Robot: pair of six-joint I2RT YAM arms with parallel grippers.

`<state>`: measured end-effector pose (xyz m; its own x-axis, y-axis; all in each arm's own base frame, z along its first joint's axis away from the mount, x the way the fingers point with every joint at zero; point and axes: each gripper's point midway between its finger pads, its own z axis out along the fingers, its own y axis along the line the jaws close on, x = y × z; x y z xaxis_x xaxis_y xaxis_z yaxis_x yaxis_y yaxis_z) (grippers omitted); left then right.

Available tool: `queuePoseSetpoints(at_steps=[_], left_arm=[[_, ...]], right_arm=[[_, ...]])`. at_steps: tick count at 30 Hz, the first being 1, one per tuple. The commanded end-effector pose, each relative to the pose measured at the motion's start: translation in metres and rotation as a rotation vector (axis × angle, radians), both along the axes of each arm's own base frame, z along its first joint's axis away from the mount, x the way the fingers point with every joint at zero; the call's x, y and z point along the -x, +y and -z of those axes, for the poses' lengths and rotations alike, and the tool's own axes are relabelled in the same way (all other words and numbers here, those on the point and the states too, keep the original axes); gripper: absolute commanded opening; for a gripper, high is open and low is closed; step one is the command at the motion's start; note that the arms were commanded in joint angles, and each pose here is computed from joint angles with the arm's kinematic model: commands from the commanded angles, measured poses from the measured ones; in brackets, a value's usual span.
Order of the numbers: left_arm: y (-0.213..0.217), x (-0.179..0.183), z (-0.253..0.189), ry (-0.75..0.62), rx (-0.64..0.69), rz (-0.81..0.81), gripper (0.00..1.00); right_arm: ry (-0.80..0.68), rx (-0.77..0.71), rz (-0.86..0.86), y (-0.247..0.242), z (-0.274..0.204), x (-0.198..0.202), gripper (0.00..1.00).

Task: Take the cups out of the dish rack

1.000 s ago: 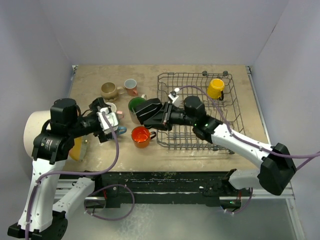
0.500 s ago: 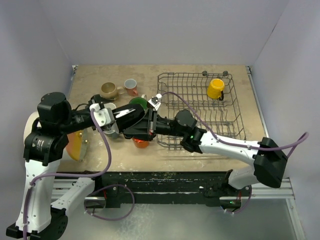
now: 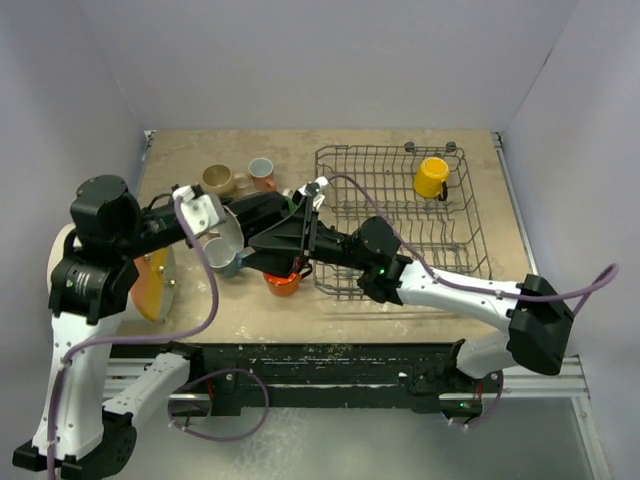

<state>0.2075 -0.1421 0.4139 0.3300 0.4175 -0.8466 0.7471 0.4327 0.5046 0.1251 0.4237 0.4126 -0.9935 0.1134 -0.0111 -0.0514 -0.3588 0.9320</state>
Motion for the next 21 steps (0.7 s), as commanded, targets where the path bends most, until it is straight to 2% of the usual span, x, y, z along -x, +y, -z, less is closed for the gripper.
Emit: queuePoseSetpoints(at_steps=[1, 3, 9, 15, 21], left_arm=[[0.011, -0.053, 0.002, 0.039, 0.012, -0.164, 0.0], [0.019, -0.081, 0.016, 0.097, -0.028, -0.242, 0.0], [0.019, -0.153, 0.047, 0.293, -0.051, -0.368, 0.0], [-0.007, -0.213, 0.084, 0.428, -0.057, -0.37, 0.0], [-0.022, -0.256, 0.119, 0.467, -0.113, -0.404, 0.0]], right_arm=[[-0.094, 0.058, 0.111, -0.033, -0.021, -0.026, 0.86], [-0.073, 0.179, 0.182, -0.054, 0.006, -0.049, 0.93], [-0.062, 0.482, 0.412, -0.136, 0.042, -0.104, 0.95], [-0.023, 0.971, 0.682, -0.227, 0.101, -0.147, 0.98], [-0.027, 1.12, 0.745, -0.255, 0.125, -0.152, 0.98]])
